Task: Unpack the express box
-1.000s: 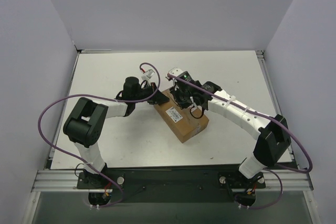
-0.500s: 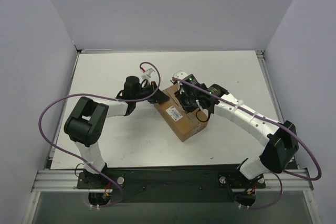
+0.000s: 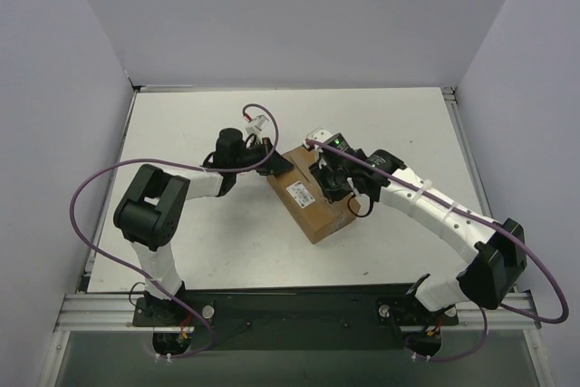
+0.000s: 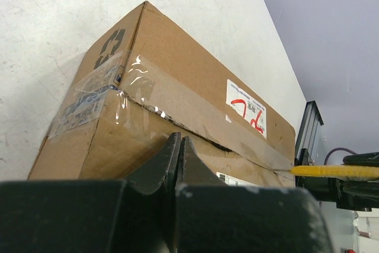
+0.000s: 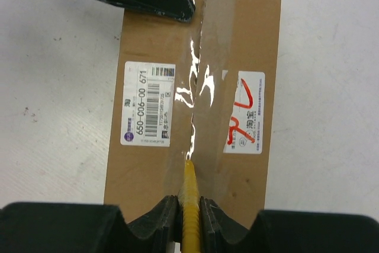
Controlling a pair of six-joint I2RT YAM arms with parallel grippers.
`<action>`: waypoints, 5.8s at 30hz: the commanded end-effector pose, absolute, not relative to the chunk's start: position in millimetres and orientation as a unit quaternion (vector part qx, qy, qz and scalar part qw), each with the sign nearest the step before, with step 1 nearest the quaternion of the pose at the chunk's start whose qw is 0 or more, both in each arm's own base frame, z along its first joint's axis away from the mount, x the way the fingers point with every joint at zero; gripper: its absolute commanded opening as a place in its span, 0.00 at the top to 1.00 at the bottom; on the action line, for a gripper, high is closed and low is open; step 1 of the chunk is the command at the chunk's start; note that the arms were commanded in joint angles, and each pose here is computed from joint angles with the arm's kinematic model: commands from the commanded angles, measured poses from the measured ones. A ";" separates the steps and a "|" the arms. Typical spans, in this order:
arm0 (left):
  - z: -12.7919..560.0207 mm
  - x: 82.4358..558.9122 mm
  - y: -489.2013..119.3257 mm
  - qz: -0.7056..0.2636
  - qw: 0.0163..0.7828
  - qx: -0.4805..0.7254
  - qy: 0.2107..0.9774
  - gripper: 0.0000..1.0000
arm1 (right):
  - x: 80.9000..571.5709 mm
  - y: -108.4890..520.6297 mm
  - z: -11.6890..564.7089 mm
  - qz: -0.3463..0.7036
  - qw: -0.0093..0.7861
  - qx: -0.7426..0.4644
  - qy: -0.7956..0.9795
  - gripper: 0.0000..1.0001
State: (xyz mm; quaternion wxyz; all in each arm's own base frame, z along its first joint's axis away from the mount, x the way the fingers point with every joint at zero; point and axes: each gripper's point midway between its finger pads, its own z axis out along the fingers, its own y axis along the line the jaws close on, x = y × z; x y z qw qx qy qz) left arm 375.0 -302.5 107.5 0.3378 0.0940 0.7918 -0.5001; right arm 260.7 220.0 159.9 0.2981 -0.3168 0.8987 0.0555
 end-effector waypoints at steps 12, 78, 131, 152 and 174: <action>42.3 386.4 -270.2 -0.397 0.320 0.051 0.859 1.00 | 201.1 191.6 146.7 0.078 0.214 -0.337 0.913 1.00; 63.0 429.9 -243.8 -0.428 0.257 0.118 0.858 0.70 | 294.2 75.6 200.7 0.016 0.312 -0.152 0.938 1.00; 68.0 354.9 -241.5 -0.380 0.238 0.204 0.870 0.64 | 440.3 177.1 201.9 0.030 0.344 -0.209 0.915 1.00; 241.8 549.1 -241.3 -0.432 0.482 0.147 0.748 0.39 | 468.0 184.2 256.9 0.038 0.415 -0.260 0.871 1.00; 247.2 401.1 -235.9 -0.505 0.427 0.158 0.733 0.42 | 465.6 285.3 225.7 0.155 0.381 -0.358 0.838 1.00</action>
